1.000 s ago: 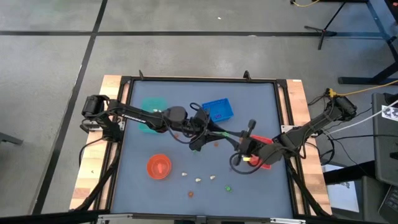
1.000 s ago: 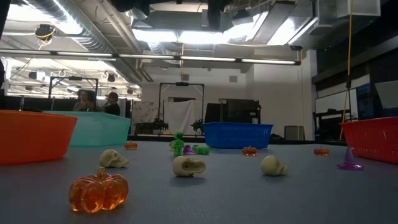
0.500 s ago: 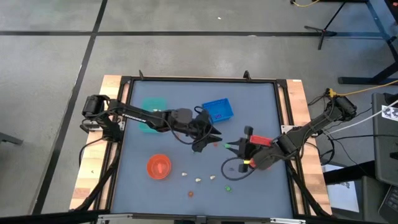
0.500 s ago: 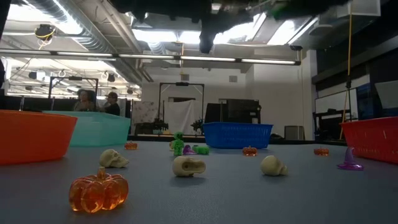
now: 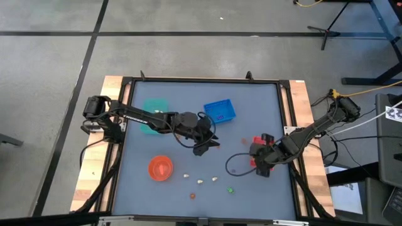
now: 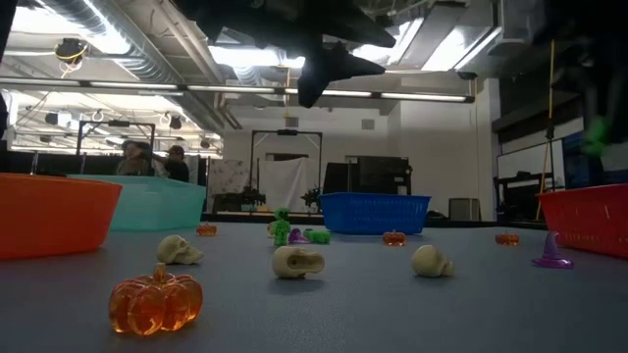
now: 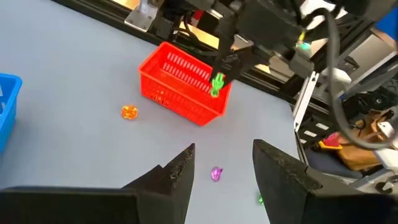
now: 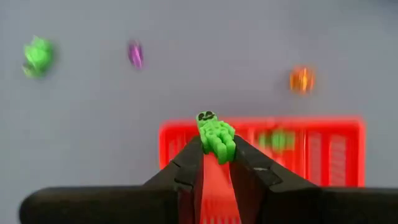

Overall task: Sort Halloween decoration
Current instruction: Put the green skeleton toy into the orange bin, then put the white skull toy into the green bin

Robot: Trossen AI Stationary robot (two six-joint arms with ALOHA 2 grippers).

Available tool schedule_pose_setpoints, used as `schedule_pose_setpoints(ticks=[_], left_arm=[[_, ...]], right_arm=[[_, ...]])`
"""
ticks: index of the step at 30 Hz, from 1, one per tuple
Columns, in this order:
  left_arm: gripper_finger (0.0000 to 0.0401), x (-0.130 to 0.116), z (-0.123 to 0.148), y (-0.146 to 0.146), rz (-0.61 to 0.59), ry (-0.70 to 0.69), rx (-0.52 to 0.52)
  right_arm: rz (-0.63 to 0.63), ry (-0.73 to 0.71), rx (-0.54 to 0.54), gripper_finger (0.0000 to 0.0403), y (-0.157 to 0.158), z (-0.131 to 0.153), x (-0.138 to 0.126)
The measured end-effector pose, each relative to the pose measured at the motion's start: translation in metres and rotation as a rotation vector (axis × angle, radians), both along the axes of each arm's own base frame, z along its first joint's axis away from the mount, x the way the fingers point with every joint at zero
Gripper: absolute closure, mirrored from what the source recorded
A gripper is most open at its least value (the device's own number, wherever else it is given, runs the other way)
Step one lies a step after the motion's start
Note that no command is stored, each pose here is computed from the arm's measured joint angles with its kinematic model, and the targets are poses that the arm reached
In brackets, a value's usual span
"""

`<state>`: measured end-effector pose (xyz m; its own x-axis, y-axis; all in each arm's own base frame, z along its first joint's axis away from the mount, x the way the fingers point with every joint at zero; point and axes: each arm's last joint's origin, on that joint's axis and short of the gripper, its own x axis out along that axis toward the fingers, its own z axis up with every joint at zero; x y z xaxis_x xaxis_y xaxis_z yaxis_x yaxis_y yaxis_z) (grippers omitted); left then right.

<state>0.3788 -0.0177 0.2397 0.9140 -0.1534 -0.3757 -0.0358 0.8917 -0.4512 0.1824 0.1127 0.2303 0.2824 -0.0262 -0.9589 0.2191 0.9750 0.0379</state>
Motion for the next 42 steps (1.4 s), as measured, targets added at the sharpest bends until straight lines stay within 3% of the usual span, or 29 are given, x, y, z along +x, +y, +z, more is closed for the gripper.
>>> schedule_pose_setpoints(ticks=[11,21,33,42], left_arm=[[0.0254,-0.003,-0.006,-0.005,-0.017,0.063,0.008],[0.0254,-0.004,-0.007,-0.019,-0.104,0.051,0.118],[0.0254,-0.006,-0.007,-0.029,-0.132,0.047,0.122],[0.0254,-0.006,-0.006,-0.032,-0.178,0.036,0.16]], right_arm=[[-0.002,0.057,0.007,0.0338,-0.002,-0.001,-0.004],[-0.007,0.058,0.012,0.0337,-0.001,-0.001,-0.004],[-0.016,0.058,0.015,0.0231,-0.001,-0.001,-0.004],[-0.016,0.058,0.015,0.0212,-0.001,-0.001,-0.004]])
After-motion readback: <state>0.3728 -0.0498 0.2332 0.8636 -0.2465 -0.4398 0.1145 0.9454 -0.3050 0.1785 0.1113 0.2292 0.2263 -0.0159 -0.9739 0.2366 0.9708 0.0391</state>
